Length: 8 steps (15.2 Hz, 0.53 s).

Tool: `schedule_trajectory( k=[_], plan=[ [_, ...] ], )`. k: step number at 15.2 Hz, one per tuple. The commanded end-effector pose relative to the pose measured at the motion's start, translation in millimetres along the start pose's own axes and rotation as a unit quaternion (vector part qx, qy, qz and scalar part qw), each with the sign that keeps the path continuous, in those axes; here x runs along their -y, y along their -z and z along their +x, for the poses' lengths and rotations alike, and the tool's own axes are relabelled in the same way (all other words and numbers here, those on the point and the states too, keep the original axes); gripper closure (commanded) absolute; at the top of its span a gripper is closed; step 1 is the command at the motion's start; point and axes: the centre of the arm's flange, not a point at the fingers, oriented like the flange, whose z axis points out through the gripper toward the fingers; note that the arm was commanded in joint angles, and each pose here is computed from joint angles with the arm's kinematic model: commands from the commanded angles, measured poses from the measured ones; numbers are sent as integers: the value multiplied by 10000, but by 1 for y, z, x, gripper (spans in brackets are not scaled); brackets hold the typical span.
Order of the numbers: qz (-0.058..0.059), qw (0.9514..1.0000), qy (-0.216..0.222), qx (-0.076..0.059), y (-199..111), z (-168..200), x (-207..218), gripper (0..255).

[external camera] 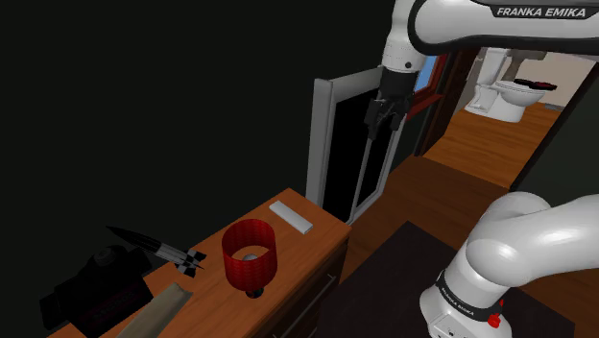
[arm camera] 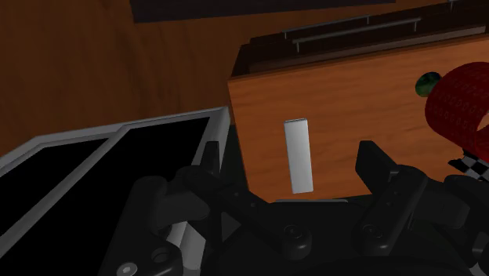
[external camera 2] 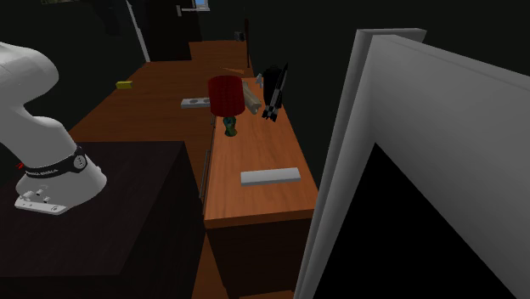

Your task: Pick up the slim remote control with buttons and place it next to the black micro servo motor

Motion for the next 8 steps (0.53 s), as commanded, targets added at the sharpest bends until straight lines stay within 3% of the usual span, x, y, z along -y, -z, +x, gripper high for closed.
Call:
schedule_trajectory(
  k=[1, 8],
  plan=[
    [0, 10000, 0, 0, 0, 0, 0, 0],
    [18, 10000, 32, 35, -77, 48, 19, 0]
  ],
)
